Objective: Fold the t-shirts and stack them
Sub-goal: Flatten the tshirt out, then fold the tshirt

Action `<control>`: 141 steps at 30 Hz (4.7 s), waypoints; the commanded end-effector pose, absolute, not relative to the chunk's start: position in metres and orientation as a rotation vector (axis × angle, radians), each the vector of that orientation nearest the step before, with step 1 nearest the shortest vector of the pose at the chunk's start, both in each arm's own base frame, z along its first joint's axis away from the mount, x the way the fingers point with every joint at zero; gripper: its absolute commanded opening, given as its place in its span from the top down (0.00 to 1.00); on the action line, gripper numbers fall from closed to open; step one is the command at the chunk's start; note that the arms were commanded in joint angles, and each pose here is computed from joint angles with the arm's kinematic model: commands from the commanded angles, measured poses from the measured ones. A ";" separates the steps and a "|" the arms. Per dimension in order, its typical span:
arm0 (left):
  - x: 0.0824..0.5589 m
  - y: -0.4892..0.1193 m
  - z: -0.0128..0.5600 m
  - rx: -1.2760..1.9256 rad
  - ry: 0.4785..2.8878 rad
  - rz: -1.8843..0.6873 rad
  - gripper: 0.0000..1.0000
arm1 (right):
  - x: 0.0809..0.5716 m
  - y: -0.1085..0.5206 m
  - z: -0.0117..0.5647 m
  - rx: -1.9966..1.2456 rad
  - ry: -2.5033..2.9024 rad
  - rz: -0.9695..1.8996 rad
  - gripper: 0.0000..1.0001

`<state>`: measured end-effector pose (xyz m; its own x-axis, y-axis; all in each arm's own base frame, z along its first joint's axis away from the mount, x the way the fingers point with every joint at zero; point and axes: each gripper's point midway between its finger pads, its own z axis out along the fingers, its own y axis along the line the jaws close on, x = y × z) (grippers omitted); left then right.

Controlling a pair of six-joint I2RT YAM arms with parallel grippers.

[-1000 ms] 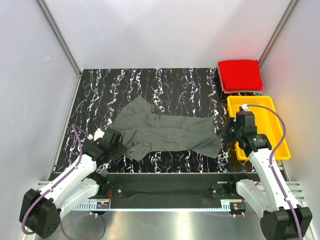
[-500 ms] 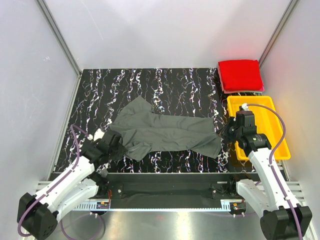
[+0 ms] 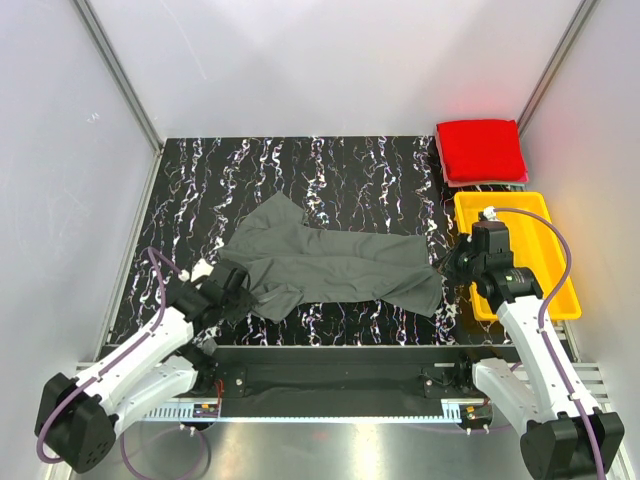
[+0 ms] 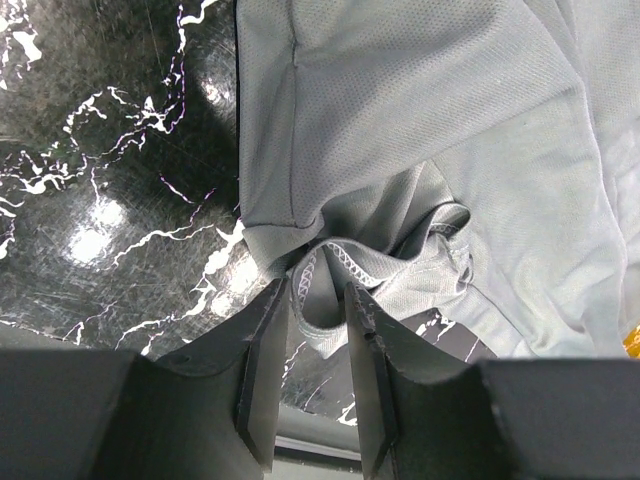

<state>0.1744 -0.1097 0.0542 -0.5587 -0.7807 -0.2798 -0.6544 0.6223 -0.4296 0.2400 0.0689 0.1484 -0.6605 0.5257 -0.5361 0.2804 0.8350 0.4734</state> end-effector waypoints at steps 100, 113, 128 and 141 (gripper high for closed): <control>0.646 -0.078 0.190 -0.243 1.930 -0.159 1.00 | 0.677 0.092 0.151 0.352 1.798 0.806 1.00; 0.639 -0.068 0.184 -0.272 1.949 -0.099 1.00 | 0.703 0.081 0.102 0.353 1.889 0.710 1.00; 0.596 -0.049 0.236 -0.284 1.916 0.020 1.00 | 0.684 0.058 0.133 0.158 1.726 0.654 1.00; 0.552 -0.052 0.215 -0.344 2.076 0.028 1.00 | 0.662 0.059 0.157 0.075 1.699 0.709 1.00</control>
